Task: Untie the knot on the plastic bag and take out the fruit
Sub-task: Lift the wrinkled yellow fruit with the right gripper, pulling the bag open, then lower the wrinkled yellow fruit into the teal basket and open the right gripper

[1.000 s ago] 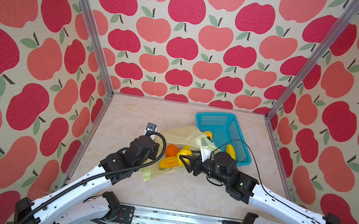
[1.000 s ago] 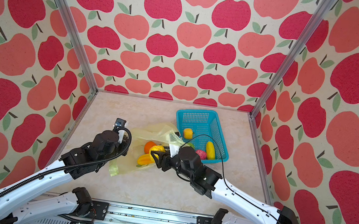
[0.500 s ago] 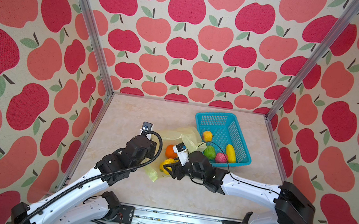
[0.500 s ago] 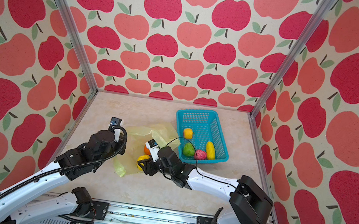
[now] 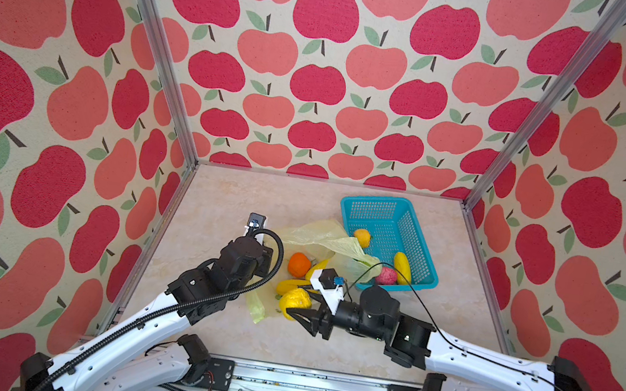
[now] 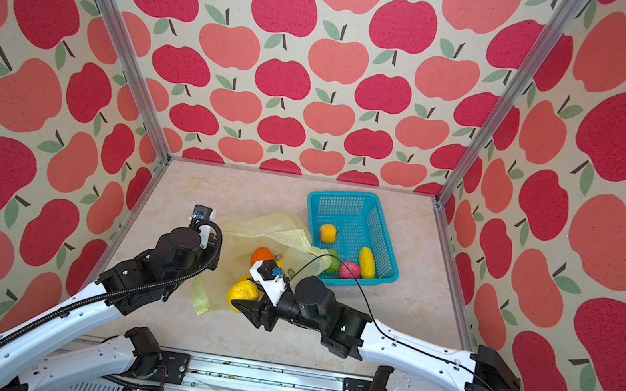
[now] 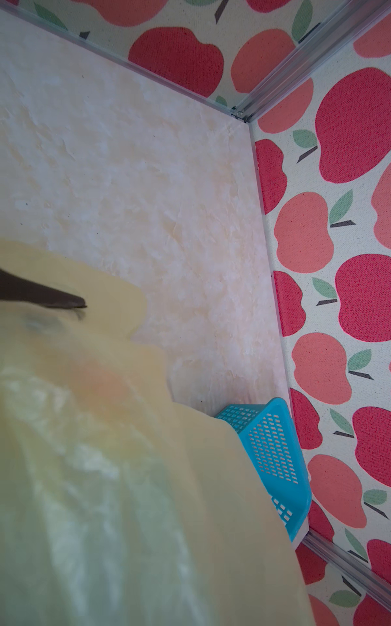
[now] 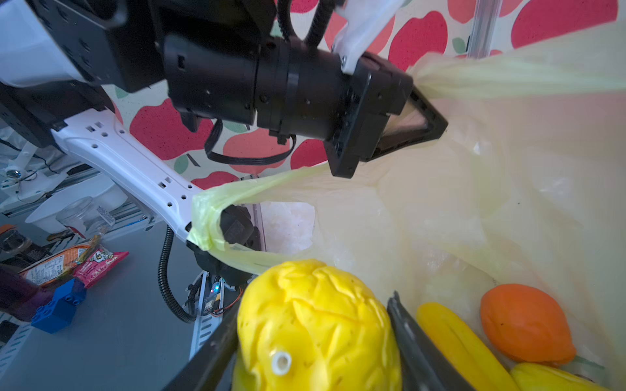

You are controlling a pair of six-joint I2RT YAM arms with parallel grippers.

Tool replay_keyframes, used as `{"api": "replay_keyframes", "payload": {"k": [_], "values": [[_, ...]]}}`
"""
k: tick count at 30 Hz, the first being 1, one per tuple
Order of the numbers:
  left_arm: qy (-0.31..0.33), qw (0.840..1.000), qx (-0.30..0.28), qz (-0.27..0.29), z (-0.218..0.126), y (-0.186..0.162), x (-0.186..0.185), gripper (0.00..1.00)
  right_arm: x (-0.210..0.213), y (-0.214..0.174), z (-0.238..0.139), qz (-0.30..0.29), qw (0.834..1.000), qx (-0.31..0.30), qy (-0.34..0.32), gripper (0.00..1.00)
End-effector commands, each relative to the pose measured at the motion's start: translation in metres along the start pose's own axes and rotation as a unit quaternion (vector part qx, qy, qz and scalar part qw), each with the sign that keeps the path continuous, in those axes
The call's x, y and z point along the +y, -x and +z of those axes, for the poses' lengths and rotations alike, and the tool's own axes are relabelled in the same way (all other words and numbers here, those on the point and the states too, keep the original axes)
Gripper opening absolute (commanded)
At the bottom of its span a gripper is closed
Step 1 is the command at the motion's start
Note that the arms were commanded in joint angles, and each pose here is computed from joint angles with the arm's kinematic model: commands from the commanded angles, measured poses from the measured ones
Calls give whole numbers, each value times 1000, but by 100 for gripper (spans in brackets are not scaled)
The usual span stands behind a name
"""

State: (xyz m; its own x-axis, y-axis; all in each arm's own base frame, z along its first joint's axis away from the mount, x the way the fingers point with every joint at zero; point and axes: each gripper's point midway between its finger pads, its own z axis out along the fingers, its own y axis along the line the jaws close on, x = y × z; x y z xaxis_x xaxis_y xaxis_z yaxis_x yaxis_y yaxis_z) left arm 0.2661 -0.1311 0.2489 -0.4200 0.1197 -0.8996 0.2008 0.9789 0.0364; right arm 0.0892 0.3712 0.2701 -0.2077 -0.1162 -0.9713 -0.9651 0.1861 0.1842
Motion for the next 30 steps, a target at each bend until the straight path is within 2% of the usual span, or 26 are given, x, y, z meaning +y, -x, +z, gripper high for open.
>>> {"api": "replay_keyframes", "payload": {"k": [1, 4, 7, 8, 11, 13, 15, 21, 26, 30], "values": [[17, 1000, 5, -2, 0, -4, 8, 0, -13, 9, -20, -32, 998, -22, -39, 13], [11, 1000, 5, -3, -1, -3, 6, 0, -33, 20, -44, -50, 993, -39, -104, 12], [13, 1000, 3, -3, -2, -3, 7, 0, -72, 28, -81, -47, 972, -59, -223, 10], [15, 1000, 1, -4, -2, -3, 8, 0, -87, 29, -96, -40, 960, -68, -268, 10], [17, 1000, 2, -3, 0, -4, 8, 0, -139, 21, -151, 1, 910, -75, -408, 13], [14, 1000, 6, -2, 2, -5, 7, 0, -160, 9, -181, 30, 881, -70, -467, 13], [12, 1000, 7, -1, 2, -5, 5, 0, -174, -5, -201, 54, 862, -63, -500, 14], [14, 1000, 4, -2, 2, -5, 7, 0, -201, -27, -212, 96, 843, -37, -528, 15], [6, 1000, 6, -3, 2, -4, 4, 0, -233, -50, -181, 139, 853, 25, -503, 17], [8, 1000, 3, -5, 0, -4, 6, 0, -260, -66, -158, 157, 848, 85, -498, 18]]}}
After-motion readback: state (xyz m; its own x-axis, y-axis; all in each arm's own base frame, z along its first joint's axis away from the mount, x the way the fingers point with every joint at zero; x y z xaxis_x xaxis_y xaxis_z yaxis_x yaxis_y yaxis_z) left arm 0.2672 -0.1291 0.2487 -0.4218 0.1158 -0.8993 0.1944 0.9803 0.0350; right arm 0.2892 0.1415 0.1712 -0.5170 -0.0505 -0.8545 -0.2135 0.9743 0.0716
